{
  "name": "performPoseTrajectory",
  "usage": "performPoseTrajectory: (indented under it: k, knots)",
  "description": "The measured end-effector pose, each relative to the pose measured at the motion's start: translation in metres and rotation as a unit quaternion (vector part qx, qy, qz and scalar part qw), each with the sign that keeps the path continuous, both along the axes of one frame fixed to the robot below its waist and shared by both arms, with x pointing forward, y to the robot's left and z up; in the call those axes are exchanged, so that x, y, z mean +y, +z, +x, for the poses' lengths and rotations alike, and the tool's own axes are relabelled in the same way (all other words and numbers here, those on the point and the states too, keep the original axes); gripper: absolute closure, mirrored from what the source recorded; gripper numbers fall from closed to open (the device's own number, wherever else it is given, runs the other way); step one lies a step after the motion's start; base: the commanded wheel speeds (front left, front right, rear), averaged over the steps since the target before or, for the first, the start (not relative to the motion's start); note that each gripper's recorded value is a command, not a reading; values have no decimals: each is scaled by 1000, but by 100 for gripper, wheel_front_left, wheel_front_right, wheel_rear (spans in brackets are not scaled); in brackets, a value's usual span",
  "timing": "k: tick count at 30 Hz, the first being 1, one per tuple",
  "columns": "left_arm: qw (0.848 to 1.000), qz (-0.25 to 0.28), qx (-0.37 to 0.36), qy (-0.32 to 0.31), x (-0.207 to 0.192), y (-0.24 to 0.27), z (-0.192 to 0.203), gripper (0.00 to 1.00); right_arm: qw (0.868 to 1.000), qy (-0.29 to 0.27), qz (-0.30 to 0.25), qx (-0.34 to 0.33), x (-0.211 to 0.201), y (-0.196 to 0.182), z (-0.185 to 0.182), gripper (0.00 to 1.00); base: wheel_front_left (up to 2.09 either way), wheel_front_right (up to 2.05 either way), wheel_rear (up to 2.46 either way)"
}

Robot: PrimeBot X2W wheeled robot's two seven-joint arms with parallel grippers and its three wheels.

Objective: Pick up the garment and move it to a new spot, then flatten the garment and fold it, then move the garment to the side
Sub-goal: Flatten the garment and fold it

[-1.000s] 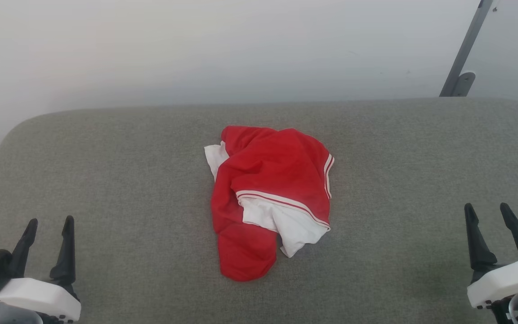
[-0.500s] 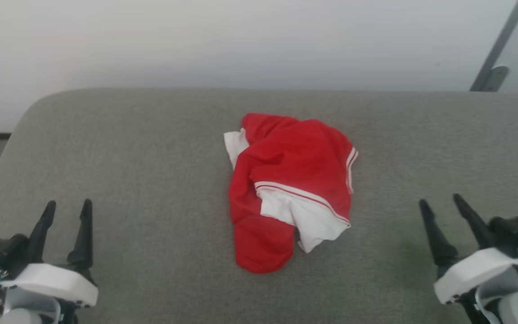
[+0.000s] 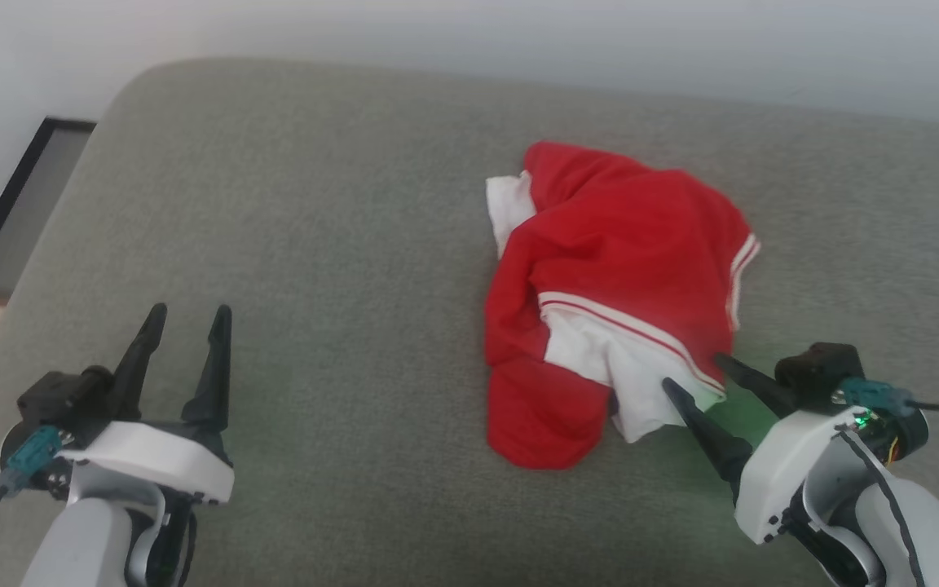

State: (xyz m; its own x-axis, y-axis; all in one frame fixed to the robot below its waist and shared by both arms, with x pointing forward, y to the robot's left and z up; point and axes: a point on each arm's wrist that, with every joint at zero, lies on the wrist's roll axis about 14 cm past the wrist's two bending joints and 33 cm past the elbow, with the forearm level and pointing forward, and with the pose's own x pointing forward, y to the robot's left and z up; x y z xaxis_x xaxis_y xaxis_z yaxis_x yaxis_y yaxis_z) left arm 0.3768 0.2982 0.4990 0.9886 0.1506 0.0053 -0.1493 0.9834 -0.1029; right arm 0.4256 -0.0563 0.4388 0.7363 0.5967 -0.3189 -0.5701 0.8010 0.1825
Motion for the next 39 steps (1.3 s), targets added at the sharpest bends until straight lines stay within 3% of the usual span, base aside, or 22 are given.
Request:
performPoseTrajectory:
  k: [7, 11, 12, 13, 25, 31, 39]
  knots:
    - [1000, -4, 15, 16, 7, -11, -1, 0, 992, 72, -74, 71, 19, -41, -1, 0, 0, 0, 0]
    - [999, -4, 22, 23, 10, -16, -4, 0, 986, 94, -116, 78, 25, -52, 4, 1, 0, 0, 0]
    - [999, -5, 22, 24, 10, -16, -4, 0, 985, 96, -124, 76, 25, -53, 6, 59, 0, 0, 0]
    - [999, -5, 21, 25, 10, -16, -4, 0, 984, 98, -128, 74, 26, -54, 6, 100, 0, 0, 0]
    - [1000, -3, 4, 16, 8, -6, 4, 0, 989, 52, -129, 51, -6, -27, 14, 100, 0, 0, 0]
    - [1000, 1, -4, -9, -3, -2, 18, 0, 989, -29, -139, 29, -70, 1, 27, 100, 0, 0, 0]
    - [999, -1, -11, -53, -30, -1, 46, 0, 974, -153, -167, 27, -171, 21, 30, 100, 0, 0, 0]
